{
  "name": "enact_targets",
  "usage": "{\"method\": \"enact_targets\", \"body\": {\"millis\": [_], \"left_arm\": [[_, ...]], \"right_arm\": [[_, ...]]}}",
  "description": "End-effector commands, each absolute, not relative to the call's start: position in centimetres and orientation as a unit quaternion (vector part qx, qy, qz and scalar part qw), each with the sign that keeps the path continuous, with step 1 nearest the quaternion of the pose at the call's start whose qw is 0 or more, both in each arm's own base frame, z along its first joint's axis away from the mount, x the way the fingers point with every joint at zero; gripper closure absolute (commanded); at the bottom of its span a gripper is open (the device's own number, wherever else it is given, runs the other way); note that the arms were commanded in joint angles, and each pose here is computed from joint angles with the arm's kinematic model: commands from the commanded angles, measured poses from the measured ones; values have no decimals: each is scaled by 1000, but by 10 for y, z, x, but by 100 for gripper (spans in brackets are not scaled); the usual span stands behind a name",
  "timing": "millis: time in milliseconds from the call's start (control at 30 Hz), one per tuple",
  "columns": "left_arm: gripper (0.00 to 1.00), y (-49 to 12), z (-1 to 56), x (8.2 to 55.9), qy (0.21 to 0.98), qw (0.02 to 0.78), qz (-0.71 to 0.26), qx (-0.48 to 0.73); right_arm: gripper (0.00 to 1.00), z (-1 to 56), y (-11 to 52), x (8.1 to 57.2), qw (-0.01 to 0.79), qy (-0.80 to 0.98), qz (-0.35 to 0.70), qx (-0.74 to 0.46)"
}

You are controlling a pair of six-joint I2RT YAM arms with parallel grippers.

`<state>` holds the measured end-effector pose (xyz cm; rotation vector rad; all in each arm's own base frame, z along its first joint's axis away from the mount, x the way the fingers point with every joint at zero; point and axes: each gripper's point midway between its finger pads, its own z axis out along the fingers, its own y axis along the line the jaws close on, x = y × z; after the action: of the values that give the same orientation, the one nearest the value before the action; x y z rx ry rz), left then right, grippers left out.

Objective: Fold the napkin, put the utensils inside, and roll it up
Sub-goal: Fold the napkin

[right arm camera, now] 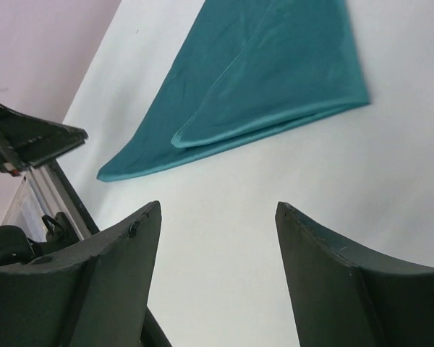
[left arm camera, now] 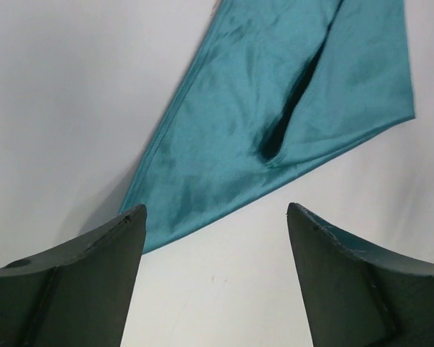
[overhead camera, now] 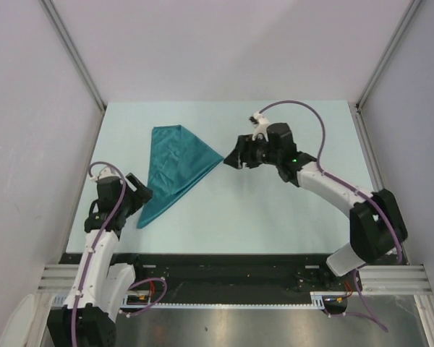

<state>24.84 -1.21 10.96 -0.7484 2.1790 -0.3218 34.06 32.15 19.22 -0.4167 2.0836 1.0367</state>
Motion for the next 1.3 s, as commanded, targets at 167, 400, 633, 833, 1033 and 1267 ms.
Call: {"method": "enact_targets", "body": {"millis": [167, 400, 633, 833, 1033, 1267], "left_arm": [[29, -4, 61, 211, 826, 322, -111, -450], [30, 3, 46, 190, 802, 293, -84, -515], [33, 14, 43, 173, 783, 271, -40, -559], [35, 16, 45, 181, 769, 289, -52, -568], [39, 11, 37, 184, 765, 280, -64, -576], [41, 8, 30, 186, 759, 278, -75, -584]], "right_arm": [[29, 236, 245, 329, 439, 790, 416, -103], [28, 232, 221, 331, 443, 793, 412, -74], [29, 227, 213, 333, 437, 796, 415, -62], [28, 227, 207, 333, 437, 794, 418, -57], [28, 227, 200, 332, 438, 793, 421, -48], [28, 224, 196, 332, 436, 793, 423, -41]]}}
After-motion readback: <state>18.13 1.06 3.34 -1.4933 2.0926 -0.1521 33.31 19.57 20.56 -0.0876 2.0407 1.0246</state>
